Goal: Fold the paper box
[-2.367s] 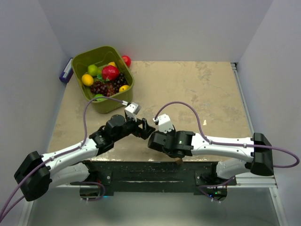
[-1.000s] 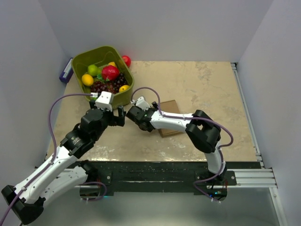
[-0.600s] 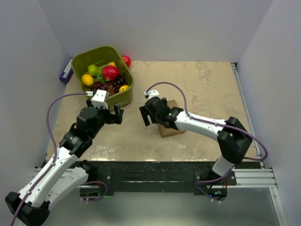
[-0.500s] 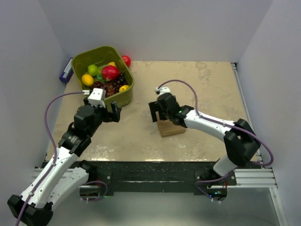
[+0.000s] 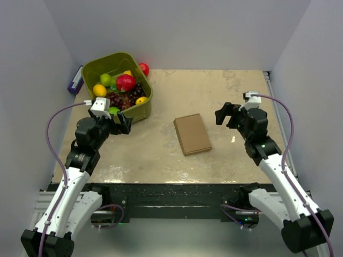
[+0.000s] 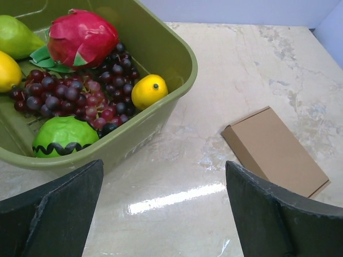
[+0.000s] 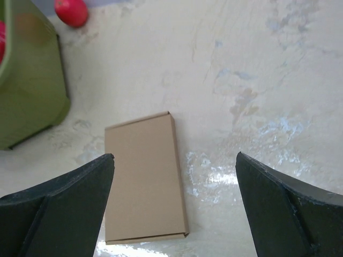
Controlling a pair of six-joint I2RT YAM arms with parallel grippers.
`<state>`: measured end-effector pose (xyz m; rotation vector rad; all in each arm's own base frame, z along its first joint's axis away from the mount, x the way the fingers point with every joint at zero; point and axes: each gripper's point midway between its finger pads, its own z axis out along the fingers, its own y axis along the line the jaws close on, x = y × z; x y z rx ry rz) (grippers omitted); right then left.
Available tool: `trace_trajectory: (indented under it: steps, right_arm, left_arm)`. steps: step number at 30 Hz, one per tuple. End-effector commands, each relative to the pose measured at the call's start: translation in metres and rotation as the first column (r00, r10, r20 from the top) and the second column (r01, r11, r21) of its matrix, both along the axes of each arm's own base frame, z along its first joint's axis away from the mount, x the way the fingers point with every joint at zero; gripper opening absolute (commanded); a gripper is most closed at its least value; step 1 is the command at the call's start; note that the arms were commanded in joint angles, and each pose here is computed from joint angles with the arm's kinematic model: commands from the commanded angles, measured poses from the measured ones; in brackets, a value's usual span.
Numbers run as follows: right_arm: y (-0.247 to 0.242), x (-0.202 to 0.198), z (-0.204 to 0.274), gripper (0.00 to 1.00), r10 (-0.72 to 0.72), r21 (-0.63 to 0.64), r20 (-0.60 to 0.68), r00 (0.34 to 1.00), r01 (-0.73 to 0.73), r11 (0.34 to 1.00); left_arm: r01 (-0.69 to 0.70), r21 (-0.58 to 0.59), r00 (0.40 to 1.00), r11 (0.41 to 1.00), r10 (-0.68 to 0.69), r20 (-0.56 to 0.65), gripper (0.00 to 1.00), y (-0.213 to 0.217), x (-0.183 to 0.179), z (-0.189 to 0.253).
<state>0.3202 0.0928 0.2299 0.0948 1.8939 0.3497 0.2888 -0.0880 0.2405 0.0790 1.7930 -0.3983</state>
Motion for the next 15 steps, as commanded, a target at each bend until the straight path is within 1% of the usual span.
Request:
trace_trajectory:
  steps: [1,5,8,15]
  right_arm:
    - [-0.0094,-0.0081,0.0174,0.99,-0.012,-0.027,0.073,0.997,0.014,1.0]
    - [-0.0087,-0.0097,0.0217,0.99,-0.006,-0.023,0.08,0.997,0.008,1.0]
    - [-0.0085,-0.0094,0.0189,0.99,-0.007,-0.022,0.073,0.997,0.008,1.0]
    - [-0.0097,-0.0091,0.0171,0.99,-0.013,-0.026,0.074,0.997,0.015,1.0]
  left_arm:
    - [-0.018,-0.068,0.997,0.998,0.024,0.078,1.0,0.0002,0.0054,0.0289]
    - [-0.031,-0.079,0.997,0.996,0.037,0.07,1.0,0.0016,0.0051,0.0299]
    - [-0.018,-0.066,0.995,0.998,0.024,0.096,1.0,0.0013,0.0025,0.0326]
    - [-0.011,-0.077,0.994,0.997,0.019,0.103,1.0,-0.0001,0.0007,0.0339]
